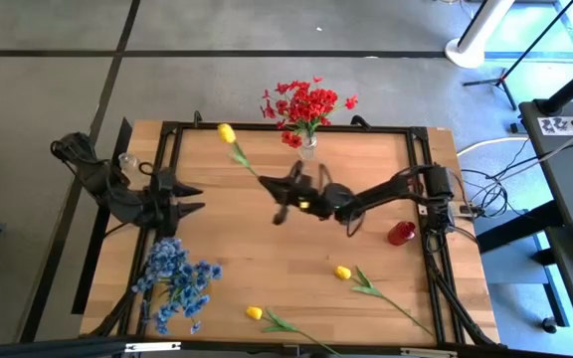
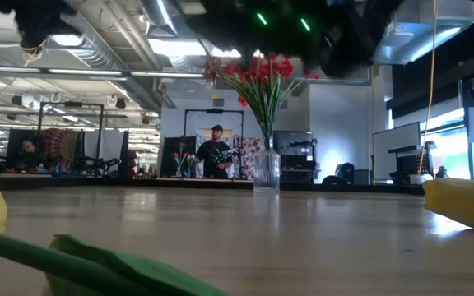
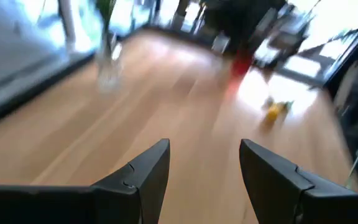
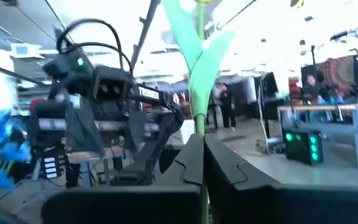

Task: Sort flowers into vase by color
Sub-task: Put the top right yellow flower into the red vase

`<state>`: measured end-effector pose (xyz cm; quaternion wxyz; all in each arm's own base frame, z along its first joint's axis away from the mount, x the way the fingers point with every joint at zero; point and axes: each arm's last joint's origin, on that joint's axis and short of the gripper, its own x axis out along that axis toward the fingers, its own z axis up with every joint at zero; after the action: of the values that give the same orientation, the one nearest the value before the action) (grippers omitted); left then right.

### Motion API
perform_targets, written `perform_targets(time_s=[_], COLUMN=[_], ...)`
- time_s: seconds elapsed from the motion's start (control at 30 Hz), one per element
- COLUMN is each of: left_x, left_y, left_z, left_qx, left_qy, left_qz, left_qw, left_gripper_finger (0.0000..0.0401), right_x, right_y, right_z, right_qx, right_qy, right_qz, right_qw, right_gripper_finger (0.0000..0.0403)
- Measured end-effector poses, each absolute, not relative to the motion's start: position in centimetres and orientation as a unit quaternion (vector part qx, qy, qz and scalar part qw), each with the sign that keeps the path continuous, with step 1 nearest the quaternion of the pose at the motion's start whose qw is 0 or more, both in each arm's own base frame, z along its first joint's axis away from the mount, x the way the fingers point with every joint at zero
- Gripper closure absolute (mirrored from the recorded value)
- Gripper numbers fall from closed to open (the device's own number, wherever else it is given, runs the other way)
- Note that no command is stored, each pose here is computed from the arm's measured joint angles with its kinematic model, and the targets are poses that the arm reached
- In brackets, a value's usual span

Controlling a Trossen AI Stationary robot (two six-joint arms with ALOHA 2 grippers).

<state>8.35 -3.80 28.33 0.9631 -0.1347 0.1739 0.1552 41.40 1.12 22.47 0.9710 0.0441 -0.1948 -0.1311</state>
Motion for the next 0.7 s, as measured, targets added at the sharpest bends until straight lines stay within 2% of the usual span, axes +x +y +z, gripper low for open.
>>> perform_targets(time_s=[0.2,0.3,0.43,0.6,0.7], left_x=[11.6,13.1,14.7,16.8,17.8], left_y=[-5.1,-5.1,-3.8,-2.5,-1.9], left_z=[27.9,26.6,24.6,23.5,23.4], left_qx=[-0.074,-0.039,-0.027,0.015,0.022], left_qy=[0.023,-0.030,-0.077,-0.124,-0.155], left_qz=[0.144,0.111,0.122,0.022,0.017], left_qw=[0.987,0.993,0.989,0.992,0.988], left_gripper_finger=[0.0213,0.0213,0.0213,0.0213,0.0213], right_x=[38.3,38.2,38.8,39.7,40.2], right_y=[1.8,2.2,2.5,2.6,2.6], right_z=[19.4,19.5,20.2,20.5,21.0], right_qx=[0.010,-0.003,-0.025,-0.024,-0.025], right_qy=[-0.206,-0.210,-0.221,-0.197,-0.199], right_qz=[-0.065,-0.017,0.028,0.019,0.021], right_qw=[0.976,0.978,0.975,0.980,0.980], right_gripper_finger=[0.0401,0.0401,0.0401,0.0401,0.0401])
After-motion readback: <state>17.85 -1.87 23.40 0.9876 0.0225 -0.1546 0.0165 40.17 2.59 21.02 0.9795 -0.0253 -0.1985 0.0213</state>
